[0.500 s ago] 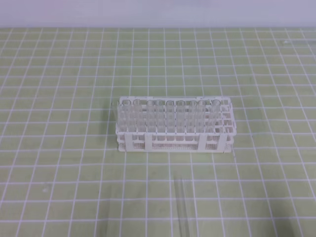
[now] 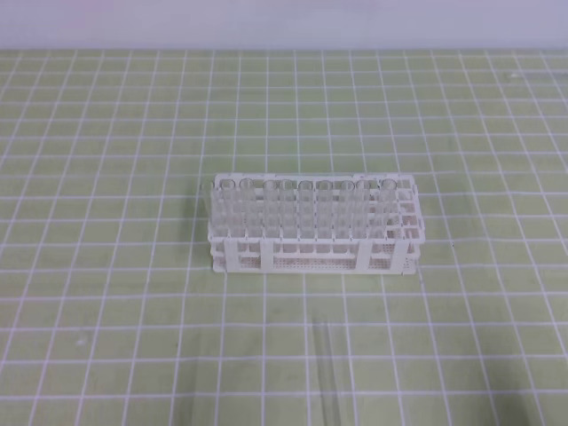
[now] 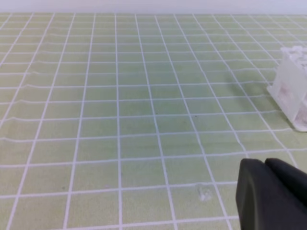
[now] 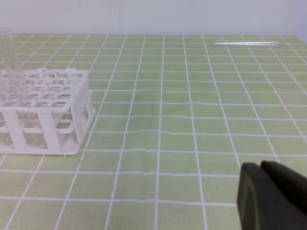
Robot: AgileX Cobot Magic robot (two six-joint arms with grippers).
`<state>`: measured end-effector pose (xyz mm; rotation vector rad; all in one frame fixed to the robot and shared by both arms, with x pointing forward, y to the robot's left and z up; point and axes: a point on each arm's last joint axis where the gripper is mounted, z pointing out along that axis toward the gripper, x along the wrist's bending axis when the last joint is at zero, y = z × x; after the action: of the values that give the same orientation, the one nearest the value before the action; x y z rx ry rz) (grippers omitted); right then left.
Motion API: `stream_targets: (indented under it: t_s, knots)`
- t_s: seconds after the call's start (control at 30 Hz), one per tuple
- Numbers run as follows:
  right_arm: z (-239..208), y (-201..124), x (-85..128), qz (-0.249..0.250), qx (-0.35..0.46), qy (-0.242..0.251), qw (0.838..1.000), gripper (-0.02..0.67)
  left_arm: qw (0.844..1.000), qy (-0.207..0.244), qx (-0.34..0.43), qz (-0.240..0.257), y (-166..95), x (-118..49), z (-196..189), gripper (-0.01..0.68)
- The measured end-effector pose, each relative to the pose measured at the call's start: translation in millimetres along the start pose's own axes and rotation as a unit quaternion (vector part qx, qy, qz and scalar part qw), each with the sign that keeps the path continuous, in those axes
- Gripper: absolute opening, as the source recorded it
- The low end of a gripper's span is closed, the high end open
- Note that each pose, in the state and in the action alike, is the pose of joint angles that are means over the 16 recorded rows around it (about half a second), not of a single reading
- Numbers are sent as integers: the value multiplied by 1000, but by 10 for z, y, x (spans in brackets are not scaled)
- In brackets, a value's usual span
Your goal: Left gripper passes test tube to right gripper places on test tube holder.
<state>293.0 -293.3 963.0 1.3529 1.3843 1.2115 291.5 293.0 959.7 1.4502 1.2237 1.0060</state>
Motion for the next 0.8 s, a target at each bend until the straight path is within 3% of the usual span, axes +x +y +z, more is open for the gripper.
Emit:
stream_targets:
  t_s: [0.3,0.8]
  knots:
    - [0,0,0,0,0,0,1000,-18,1000,-1,-15,-5,20,-1,-2,-3]
    - [0,0,0,0,0,0,1000,-18,996,-9,-72,-61,113,-8,-11,-2]
